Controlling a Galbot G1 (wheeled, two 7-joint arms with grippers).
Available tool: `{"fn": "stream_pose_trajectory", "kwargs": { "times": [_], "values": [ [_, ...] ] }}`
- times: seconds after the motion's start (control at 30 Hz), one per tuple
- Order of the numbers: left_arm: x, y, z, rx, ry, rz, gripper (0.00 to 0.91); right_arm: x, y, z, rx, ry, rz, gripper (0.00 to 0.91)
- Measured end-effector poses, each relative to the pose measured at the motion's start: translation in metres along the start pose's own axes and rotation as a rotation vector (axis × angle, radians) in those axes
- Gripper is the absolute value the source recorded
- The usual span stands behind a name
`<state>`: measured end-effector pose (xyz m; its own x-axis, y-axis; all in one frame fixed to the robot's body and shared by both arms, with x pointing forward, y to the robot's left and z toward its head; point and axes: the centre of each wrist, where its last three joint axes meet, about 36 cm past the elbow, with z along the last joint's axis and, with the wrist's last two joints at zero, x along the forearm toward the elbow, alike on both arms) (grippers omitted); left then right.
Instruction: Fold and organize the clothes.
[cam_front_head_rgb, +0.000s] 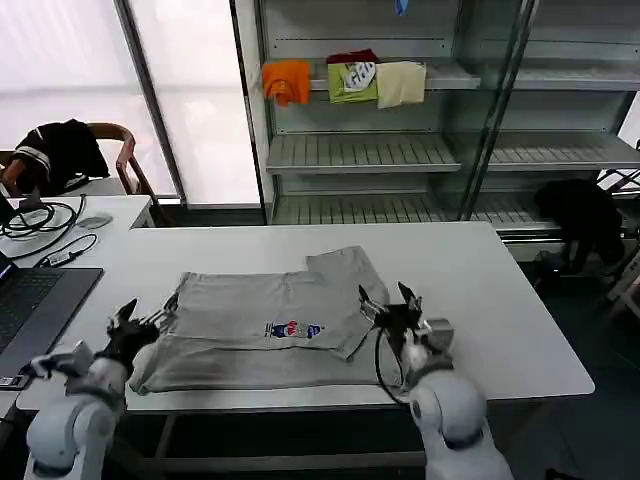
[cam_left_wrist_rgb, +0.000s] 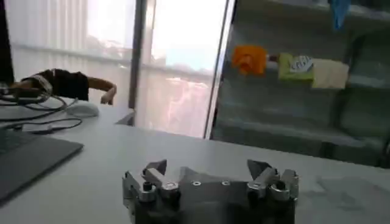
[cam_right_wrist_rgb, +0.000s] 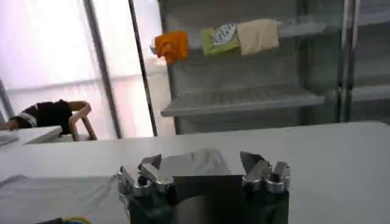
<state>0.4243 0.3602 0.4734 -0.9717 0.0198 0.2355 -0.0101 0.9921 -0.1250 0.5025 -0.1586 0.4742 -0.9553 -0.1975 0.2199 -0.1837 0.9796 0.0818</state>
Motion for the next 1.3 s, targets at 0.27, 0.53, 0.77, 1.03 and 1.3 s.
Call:
{"fn": "stream_pose_trajectory", "kwargs": {
  "times": [0.27,0.53,0.77,1.03,1.3],
  "values": [
    [-0.074,0.015,-0.006,-0.062,0.077,0.016,0.907,-0.087,-0.007,-0.005,0.044,0.051,0.036,0.907],
    [-0.120,0.036,-0.007,-0.118,0.139,-0.005,0.907,-0.136,-0.019,-0.003,0.080,0.114,0.067,0.907],
    [-0.145,0.043,-0.001,-0.155,0.196,-0.018,0.907,-0.154,-0.024,-0.004,0.095,0.149,0.078,0.907],
    [-0.163,0.047,0.004,-0.185,0.232,-0.028,0.675,-0.164,-0.025,0.005,0.130,0.196,0.081,0.000],
    [-0.169,0.052,0.013,-0.182,0.257,-0.025,0.161,-0.165,-0.023,0.016,0.171,0.234,0.047,0.000]
  ]
}}
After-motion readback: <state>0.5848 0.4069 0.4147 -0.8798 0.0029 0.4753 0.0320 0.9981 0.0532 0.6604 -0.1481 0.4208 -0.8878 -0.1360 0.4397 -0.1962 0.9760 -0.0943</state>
